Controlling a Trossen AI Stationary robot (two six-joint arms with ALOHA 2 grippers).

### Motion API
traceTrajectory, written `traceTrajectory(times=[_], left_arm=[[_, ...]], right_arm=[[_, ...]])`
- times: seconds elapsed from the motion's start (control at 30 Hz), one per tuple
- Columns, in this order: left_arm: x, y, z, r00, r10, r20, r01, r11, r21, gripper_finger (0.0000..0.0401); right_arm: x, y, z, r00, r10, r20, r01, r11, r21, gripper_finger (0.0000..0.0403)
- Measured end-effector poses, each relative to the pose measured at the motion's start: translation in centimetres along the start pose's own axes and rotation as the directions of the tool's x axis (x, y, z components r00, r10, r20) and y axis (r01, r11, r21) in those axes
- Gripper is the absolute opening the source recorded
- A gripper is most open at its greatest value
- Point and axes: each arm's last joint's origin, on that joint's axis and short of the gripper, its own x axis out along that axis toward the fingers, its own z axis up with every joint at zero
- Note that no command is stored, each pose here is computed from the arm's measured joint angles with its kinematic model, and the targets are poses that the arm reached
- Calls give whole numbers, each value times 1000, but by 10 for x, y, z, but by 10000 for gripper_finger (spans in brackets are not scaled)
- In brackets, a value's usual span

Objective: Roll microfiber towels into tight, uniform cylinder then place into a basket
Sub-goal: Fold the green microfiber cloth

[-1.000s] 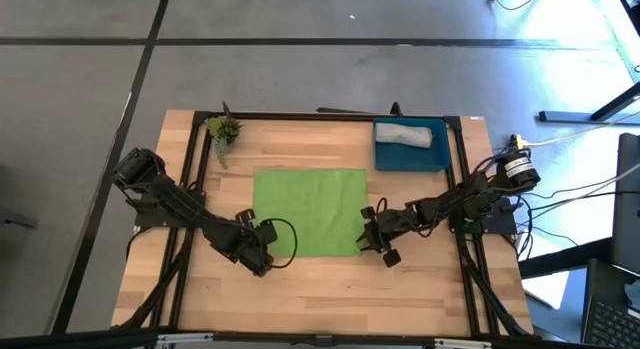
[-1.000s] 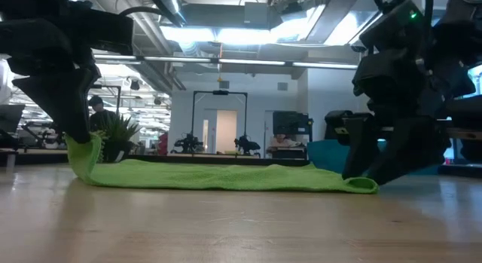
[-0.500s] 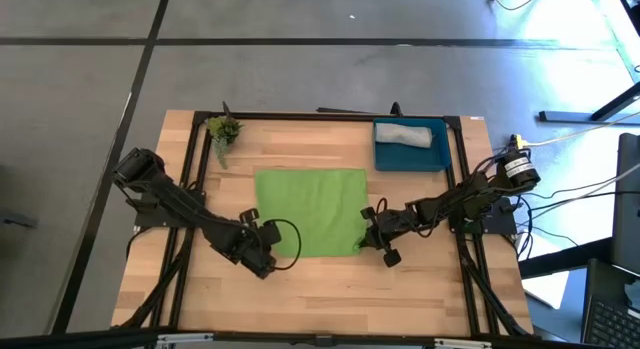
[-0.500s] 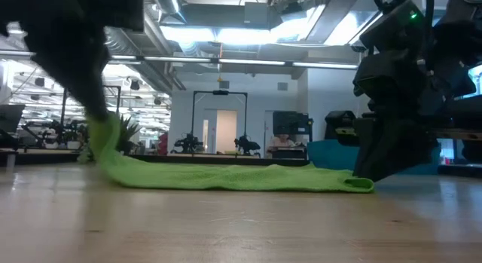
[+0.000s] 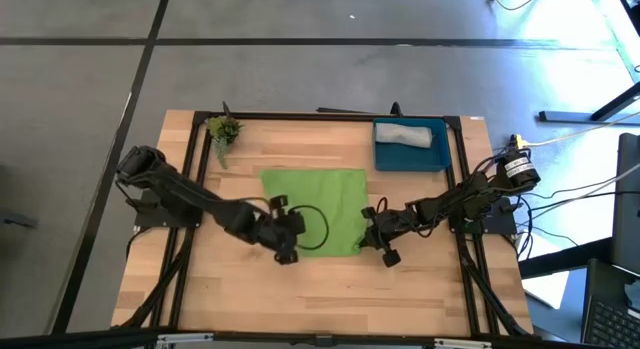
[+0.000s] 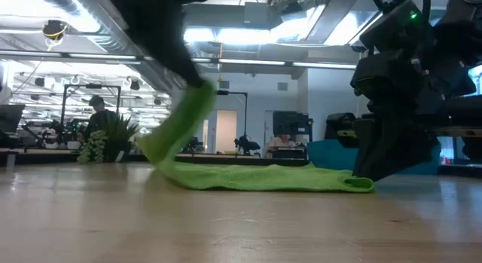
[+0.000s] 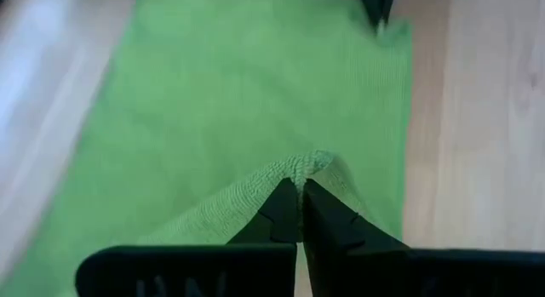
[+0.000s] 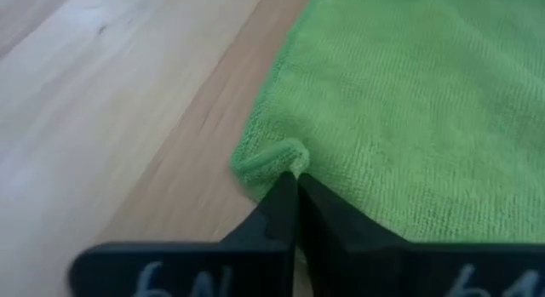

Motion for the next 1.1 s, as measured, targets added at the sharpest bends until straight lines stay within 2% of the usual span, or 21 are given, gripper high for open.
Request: traceTrajectory(times=[0.13, 0.4, 0.6, 0.8, 0.97, 1.1], left_arm=[[8, 10, 13, 998, -29, 54, 27, 999, 45, 0], [42, 18, 22, 992, -106, 63, 98, 988, 118, 0], [57, 22, 29, 984, -140, 112, 123, 981, 148, 0], [63, 23, 39, 964, -177, 196, 135, 968, 211, 0], [80, 21, 43, 934, -252, 254, 188, 949, 252, 0], [97, 19, 44, 925, -261, 275, 186, 944, 271, 0]], right_arm=[[0, 0, 0, 1000, 1, -1, -1, 999, 48, 43], [-4, 0, 5, 1000, -4, 27, 3, 1000, 19, 101], [-24, -1, 21, 994, -29, 102, 31, 999, -13, 107], [-45, -1, 29, 992, -36, 118, 37, 999, -11, 108], [-61, -2, 32, 987, -115, 116, 116, 993, -1, 108], [-75, -3, 33, 980, -167, 107, 167, 986, 6, 108]])
